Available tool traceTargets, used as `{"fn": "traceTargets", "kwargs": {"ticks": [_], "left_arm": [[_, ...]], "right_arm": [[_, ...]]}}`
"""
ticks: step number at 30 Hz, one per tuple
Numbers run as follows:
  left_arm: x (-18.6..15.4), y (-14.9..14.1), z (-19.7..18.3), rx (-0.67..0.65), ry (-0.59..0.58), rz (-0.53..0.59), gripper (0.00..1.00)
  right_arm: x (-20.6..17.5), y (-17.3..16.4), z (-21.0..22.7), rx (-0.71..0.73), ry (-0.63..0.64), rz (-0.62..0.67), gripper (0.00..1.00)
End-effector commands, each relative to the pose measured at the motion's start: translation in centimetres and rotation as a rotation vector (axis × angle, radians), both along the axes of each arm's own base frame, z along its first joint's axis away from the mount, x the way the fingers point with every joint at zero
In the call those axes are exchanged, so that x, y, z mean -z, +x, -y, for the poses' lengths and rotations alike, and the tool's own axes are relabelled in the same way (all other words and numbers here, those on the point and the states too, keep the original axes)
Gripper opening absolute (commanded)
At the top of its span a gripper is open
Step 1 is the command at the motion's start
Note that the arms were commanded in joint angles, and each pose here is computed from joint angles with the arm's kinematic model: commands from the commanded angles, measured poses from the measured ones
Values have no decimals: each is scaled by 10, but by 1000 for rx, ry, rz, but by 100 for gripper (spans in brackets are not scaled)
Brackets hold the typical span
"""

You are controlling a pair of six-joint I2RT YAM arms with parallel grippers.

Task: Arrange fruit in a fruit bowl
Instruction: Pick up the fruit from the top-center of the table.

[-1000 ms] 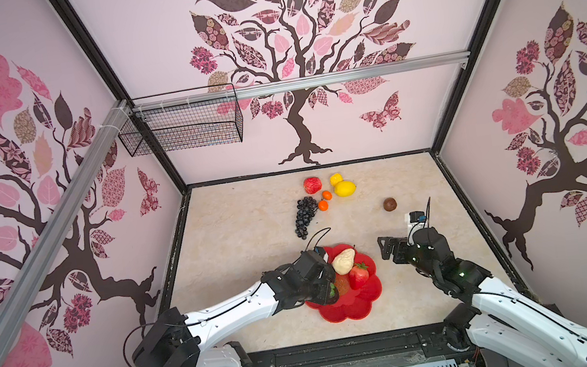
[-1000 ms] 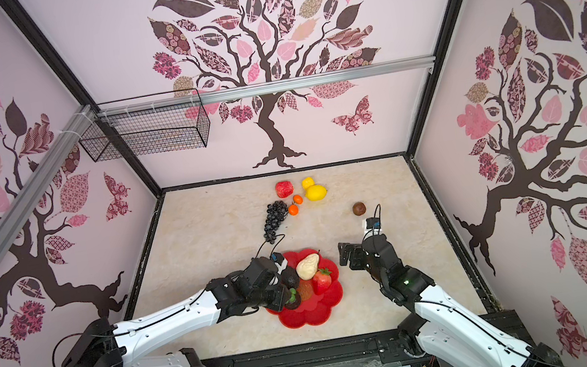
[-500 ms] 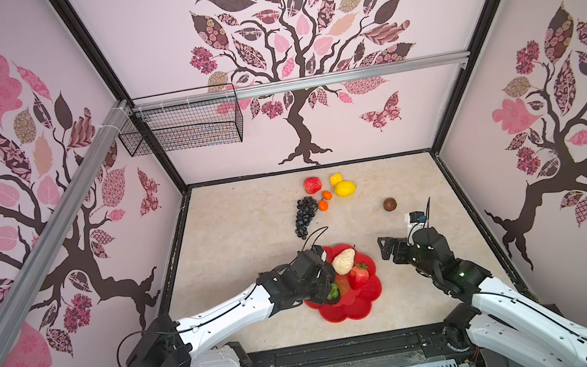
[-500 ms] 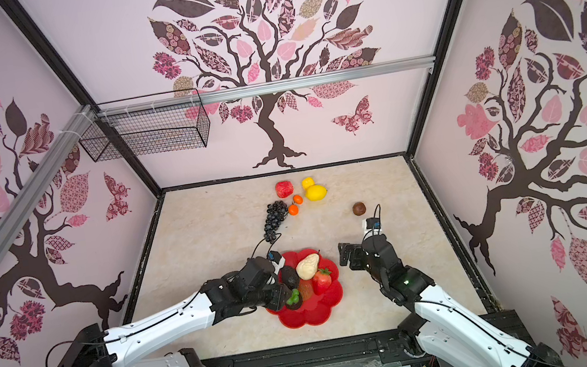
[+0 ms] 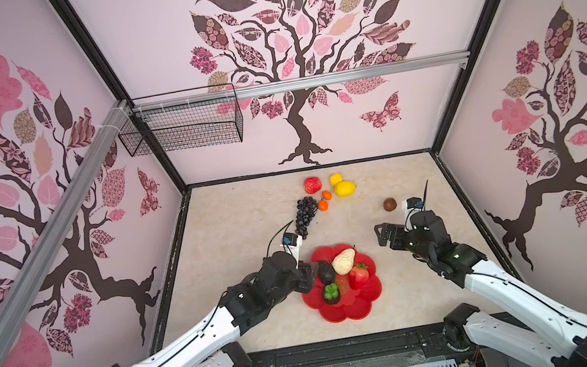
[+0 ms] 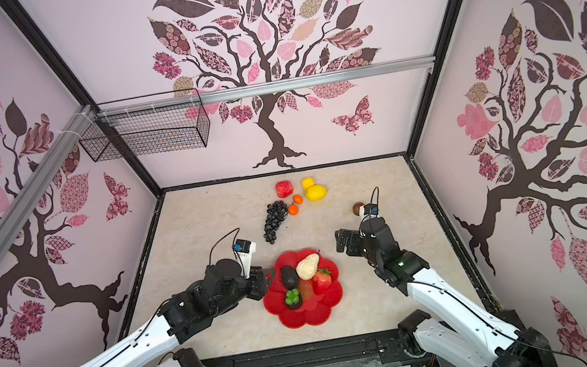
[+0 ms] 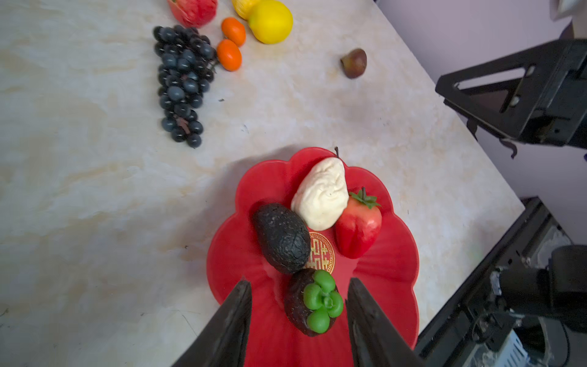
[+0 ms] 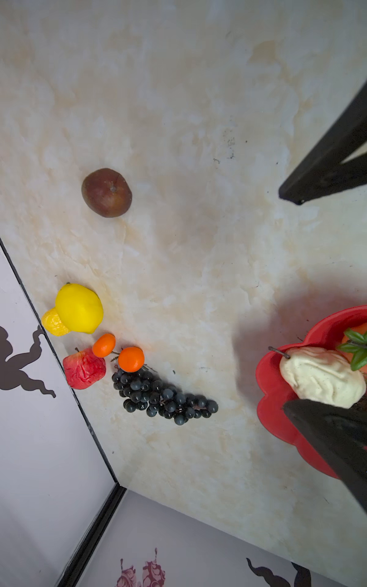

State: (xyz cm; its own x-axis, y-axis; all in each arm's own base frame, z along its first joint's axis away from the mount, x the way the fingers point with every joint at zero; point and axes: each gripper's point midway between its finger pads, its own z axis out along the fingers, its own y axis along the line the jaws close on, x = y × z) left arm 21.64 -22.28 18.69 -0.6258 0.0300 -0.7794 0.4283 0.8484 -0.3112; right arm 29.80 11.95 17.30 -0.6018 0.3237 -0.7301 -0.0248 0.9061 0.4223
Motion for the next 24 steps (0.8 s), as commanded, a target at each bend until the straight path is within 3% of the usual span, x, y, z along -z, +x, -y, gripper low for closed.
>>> {"fn": "traceTargets", "kwargs": {"ticks": [1, 6, 12, 18, 24], "left_arm": [[12, 19, -32, -146, -27, 76, 61], [37, 32, -68, -282, -50, 88, 64], [40, 29, -76, -258, -4, 160, 67], [40, 26, -96, -333, -1, 204, 79], [34, 25, -98, -338, -18, 220, 82]], "right_arm": [[-9, 17, -13, -15, 25, -16, 100], [-11, 55, -29, 17, 122, -32, 100], [19, 121, -33, 97, 204, -110, 100], [52, 183, -40, 169, 198, -142, 100], [77, 230, -47, 227, 194, -168, 100]]}}
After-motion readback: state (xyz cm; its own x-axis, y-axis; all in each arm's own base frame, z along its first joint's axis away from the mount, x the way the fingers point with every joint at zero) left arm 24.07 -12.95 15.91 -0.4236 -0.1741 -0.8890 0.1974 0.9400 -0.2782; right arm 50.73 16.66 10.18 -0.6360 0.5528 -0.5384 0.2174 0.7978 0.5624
